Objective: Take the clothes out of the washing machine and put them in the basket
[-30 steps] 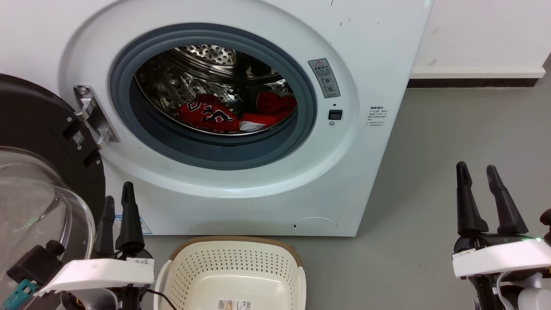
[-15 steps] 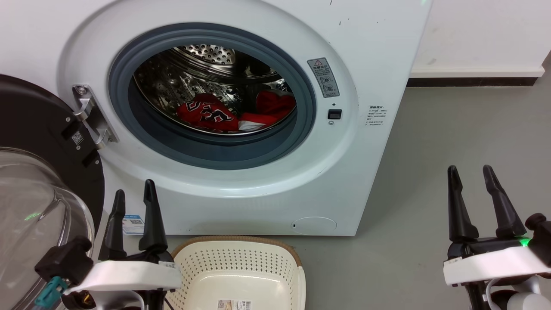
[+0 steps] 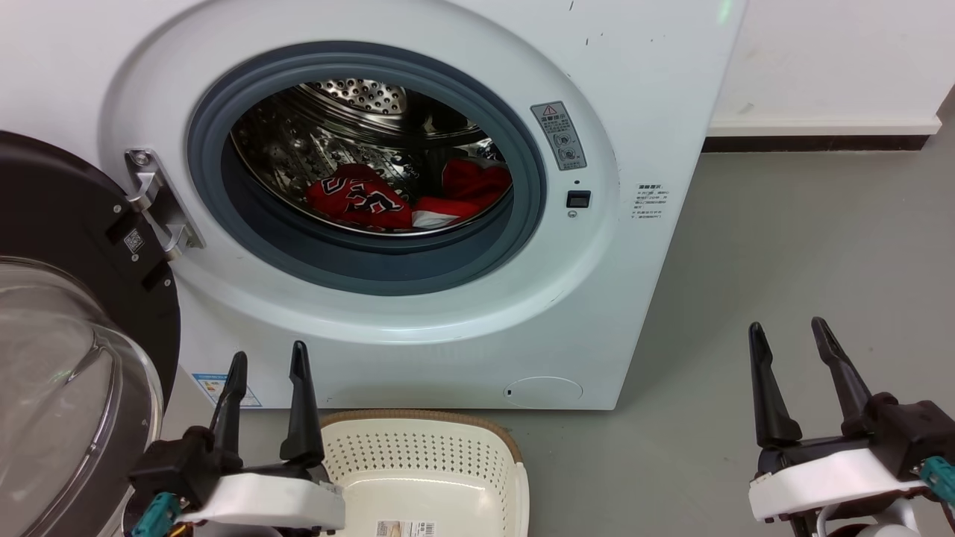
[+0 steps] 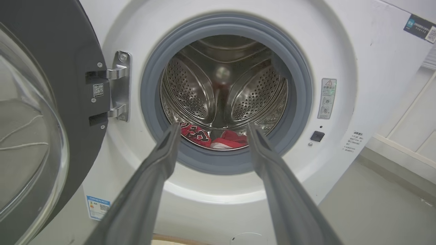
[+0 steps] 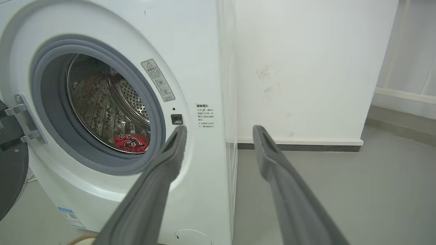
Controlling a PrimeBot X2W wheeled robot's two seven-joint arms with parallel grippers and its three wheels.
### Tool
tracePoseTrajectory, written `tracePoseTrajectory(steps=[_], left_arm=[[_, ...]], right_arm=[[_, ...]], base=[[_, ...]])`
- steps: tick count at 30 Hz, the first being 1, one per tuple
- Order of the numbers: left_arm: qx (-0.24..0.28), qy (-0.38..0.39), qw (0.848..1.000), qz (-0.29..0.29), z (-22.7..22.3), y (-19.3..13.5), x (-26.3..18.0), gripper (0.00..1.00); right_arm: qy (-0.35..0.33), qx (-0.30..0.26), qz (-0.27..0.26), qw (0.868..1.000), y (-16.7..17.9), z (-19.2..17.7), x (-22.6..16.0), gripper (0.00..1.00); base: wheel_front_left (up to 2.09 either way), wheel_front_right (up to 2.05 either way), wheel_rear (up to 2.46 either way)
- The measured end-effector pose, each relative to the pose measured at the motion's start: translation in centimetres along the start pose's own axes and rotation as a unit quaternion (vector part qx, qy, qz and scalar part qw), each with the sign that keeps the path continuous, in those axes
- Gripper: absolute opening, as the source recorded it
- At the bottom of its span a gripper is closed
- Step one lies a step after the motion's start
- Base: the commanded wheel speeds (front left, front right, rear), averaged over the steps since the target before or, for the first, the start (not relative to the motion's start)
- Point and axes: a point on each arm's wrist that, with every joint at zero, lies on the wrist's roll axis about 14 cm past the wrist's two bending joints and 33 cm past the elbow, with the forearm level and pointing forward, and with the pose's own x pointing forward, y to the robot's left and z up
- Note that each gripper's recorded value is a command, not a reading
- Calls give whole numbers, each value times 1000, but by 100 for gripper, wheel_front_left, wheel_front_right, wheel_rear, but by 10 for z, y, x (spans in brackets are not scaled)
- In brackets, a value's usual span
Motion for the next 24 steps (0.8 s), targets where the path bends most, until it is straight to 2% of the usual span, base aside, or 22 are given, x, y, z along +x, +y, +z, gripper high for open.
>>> tracePoseTrajectory(steps=[8, 24], left_arm=[[22, 11, 1000, -4, -10, 0, -4, 100], [101, 22, 994, -39, -25, -13, -12, 100]], right_arm=[[6, -31, 7, 999, 3, -5, -3, 100], [13, -65, 27, 997, 12, -14, -7, 100]], base=[[0, 0, 0], [0, 0, 0]])
